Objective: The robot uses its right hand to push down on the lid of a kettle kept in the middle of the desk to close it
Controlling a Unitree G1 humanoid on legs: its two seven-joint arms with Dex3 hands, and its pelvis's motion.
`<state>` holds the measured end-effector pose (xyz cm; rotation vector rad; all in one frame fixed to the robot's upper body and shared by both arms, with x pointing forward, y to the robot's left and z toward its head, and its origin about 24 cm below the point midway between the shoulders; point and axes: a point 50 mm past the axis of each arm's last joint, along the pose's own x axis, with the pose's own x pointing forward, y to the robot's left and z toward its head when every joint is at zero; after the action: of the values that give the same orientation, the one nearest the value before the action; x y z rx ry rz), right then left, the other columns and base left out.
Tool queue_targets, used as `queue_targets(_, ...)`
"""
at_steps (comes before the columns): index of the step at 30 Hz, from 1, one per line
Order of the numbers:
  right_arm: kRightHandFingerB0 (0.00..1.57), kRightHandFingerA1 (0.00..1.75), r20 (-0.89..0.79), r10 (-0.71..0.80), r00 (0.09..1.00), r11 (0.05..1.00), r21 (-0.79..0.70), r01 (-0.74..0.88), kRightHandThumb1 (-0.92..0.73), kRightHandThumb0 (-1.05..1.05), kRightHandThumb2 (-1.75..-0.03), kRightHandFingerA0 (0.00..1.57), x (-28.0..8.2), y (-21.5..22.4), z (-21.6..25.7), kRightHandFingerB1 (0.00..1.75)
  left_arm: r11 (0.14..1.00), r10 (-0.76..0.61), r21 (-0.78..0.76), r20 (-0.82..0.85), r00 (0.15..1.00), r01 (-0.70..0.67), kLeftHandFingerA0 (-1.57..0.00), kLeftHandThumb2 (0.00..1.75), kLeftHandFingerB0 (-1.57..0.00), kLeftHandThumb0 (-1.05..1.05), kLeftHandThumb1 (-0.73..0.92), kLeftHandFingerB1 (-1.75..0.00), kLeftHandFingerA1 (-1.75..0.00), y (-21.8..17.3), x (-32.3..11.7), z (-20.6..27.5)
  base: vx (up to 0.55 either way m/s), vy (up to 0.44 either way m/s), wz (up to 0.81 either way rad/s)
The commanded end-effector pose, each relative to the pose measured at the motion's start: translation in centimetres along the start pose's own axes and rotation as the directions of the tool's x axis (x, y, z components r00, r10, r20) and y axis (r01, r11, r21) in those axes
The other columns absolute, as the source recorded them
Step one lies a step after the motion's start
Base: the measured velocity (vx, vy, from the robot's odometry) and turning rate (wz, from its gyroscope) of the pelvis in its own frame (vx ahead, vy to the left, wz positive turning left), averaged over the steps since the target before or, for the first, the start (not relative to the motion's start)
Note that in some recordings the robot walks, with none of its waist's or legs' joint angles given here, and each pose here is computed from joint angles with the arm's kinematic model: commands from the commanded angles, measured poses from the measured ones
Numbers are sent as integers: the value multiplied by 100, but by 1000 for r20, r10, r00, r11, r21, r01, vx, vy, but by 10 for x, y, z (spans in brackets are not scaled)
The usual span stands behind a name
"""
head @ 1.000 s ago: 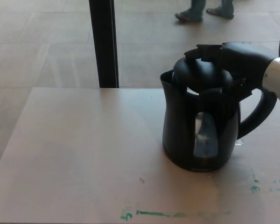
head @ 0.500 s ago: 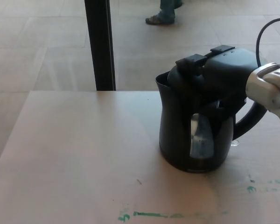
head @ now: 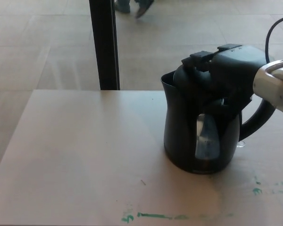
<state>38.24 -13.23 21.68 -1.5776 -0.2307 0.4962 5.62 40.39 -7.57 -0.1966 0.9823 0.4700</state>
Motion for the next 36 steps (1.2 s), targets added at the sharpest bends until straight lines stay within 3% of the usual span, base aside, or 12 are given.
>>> queue_targets(1, 20, 52, 53, 234, 971, 905, 353, -238, -59, -92, -95, 30, 0, -4, -7, 42, 1000, 27, 10, -9, 1000, -27, -50, 90, -24, -70, 54, -46, -63, 8, -4, -1, 0, 0, 0)
queue_targets(2, 25, 43, 56, 220, 974, 896, 382, -225, -67, -86, -61, 37, -1, -7, -8, 30, 1000, 31, -3, -14, 999, -31, -50, 89, -32, -67, 51, -49, -61, 8, -4, -2, 0, 0, 0)
queue_targets(3, 21, 54, 66, 187, 980, 871, 451, -196, -56, -92, -93, 35, -2, -13, -12, 41, 999, 37, -11, -20, 999, -37, -51, 90, -34, -68, 52, -49, -61, 9, -5, -4, 0, 0, 0)
queue_targets(8, 15, 51, 85, 50, 995, 841, 534, -87, -56, -86, -96, 23, -11, -36, -27, 41, 1000, 27, 13, -9, 1000, -27, -55, 90, -32, -73, 55, -48, -64, 9, -5, 0, 0, 0, 0)
queue_targets(9, 21, 41, 78, 26, 997, 812, 579, -66, -69, -84, -62, 30, -15, -41, -33, 28, 1000, 27, 11, -14, 1000, -27, -56, 89, -33, -74, 54, -48, -64, 8, -4, -1, 0, 0, 0)
queue_targets(13, 11, 53, 60, -4, 998, 685, 728, -41, -54, -75, -91, 22, -33, -57, -51, 41, 1000, 20, -10, -4, 1000, -20, -55, 60, -34, -65, 64, -33, -56, 8, -5, -1, 0, 0, 0)
queue_targets(15, 13, 52, 21, -50, 999, 616, 787, 14, -53, -74, -90, 24, -49, -64, -67, 41, 1000, 29, 0, -7, 1000, -29, -53, 89, -31, -75, 54, -47, -62, 8, -4, -1, 0, 0, 0)
queue_targets(16, 14, 52, 19, -67, 998, 614, 789, 27, -57, -79, -93, 26, -55, -66, -72, 42, 999, 32, 4, -11, 999, -32, -57, 59, -38, -67, 64, -36, -53, 8, -4, -2, 0, 0, 0)
queue_targets(21, 12, 51, -100, -174, 980, 626, 757, 188, -59, -84, -98, 24, -107, -69, -114, 41, 1000, 15, -12, -6, 1000, -15, -52, 89, -27, -70, 54, -48, -64, 10, -6, -1, 0, 0, 0)
queue_targets(22, 20, 41, -129, -201, 971, 604, 764, 227, -75, -77, -63, 29, -119, -68, -124, 27, 1000, 13, 0, -13, 1000, -13, -51, 90, -28, -71, 56, -47, -62, 10, -6, -1, 0, 0, 0)
queue_targets(26, 15, 50, -262, -273, 926, 467, 805, 366, -60, -74, -95, 26, -157, -57, -153, 42, 1000, 31, -7, -19, 999, -31, -53, 88, -30, -71, 54, -48, -62, 11, -6, -3, 0, 0, 0)
queue_targets(36, 27, 45, -580, -275, 767, 287, 712, 641, -75, -81, -63, 39, -259, 12, -200, 30, 1000, 19, -13, -24, 1000, -19, -54, 59, -30, -67, 63, -33, -54, 11, -7, -7, 0, 0, 0)
